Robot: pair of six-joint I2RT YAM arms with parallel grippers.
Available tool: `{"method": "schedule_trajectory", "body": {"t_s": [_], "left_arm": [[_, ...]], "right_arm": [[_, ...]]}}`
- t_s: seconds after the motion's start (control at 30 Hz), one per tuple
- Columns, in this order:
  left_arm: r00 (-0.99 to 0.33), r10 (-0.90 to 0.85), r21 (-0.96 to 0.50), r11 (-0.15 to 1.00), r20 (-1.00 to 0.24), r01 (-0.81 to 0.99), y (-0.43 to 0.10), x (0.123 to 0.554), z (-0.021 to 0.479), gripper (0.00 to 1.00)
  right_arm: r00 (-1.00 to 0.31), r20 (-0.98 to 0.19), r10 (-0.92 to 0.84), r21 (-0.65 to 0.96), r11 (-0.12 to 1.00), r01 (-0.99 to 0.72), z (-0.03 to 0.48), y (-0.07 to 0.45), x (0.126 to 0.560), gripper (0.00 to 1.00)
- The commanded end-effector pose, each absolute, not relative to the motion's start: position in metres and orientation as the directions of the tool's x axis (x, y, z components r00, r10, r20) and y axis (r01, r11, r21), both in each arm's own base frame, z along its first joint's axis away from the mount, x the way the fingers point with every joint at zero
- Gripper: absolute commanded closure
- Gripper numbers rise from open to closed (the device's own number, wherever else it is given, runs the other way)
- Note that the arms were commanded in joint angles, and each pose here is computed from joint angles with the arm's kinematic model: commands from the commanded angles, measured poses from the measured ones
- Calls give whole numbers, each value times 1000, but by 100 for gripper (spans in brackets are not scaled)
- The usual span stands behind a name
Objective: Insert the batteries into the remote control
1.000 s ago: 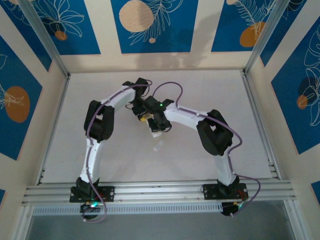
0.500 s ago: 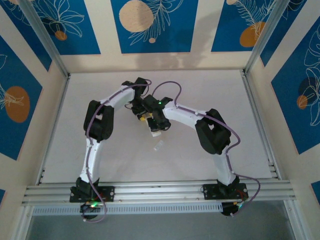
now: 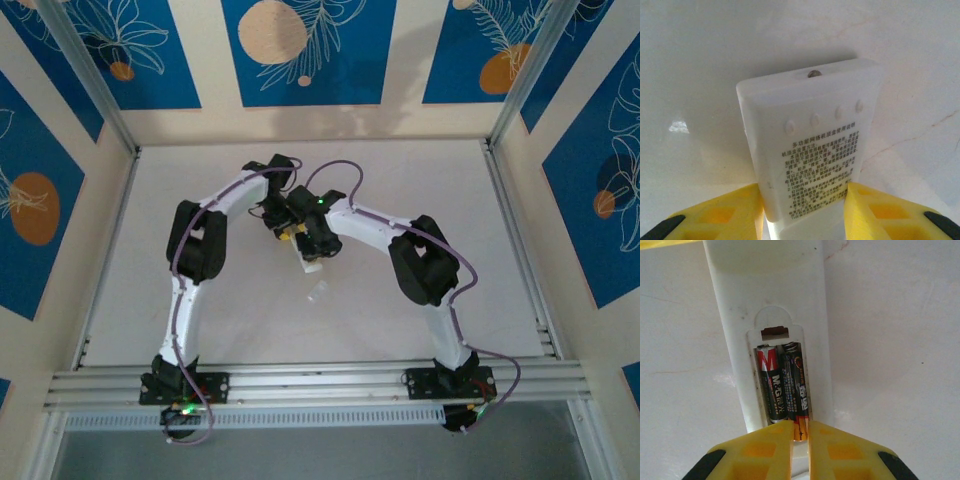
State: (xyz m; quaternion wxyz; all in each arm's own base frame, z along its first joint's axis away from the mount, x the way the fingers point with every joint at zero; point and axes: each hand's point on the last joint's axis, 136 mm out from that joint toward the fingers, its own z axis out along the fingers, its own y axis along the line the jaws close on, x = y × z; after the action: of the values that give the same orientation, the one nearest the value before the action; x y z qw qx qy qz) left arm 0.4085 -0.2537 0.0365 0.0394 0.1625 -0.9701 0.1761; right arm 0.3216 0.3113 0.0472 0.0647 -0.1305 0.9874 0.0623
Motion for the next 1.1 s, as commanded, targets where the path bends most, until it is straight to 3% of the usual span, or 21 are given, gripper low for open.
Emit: {"method": "schedule_trajectory", "body": {"t_s": [0.0,0.33,0.8,1.07], "left_arm": [[-967,-227,-353,900,116,-254,-272,400,49,58],[-966,-243,-405,877,90,-259,-275,410,68,51],[-963,-244,-403,874,116,-271,-275,408,58,49],[-960,-250,-391,877,123,-279,-273,407,54,51]], "right_arm": [[-926,-282,-251,206,927,-314,73,340,339,83],[-905,-379,-192,236,926,-296,102,321,332,79],[-930,-312,-197,224,936,-273,64,326,314,80],[-928,-308,-211,135,956,-262,47,324,315,80]]}}
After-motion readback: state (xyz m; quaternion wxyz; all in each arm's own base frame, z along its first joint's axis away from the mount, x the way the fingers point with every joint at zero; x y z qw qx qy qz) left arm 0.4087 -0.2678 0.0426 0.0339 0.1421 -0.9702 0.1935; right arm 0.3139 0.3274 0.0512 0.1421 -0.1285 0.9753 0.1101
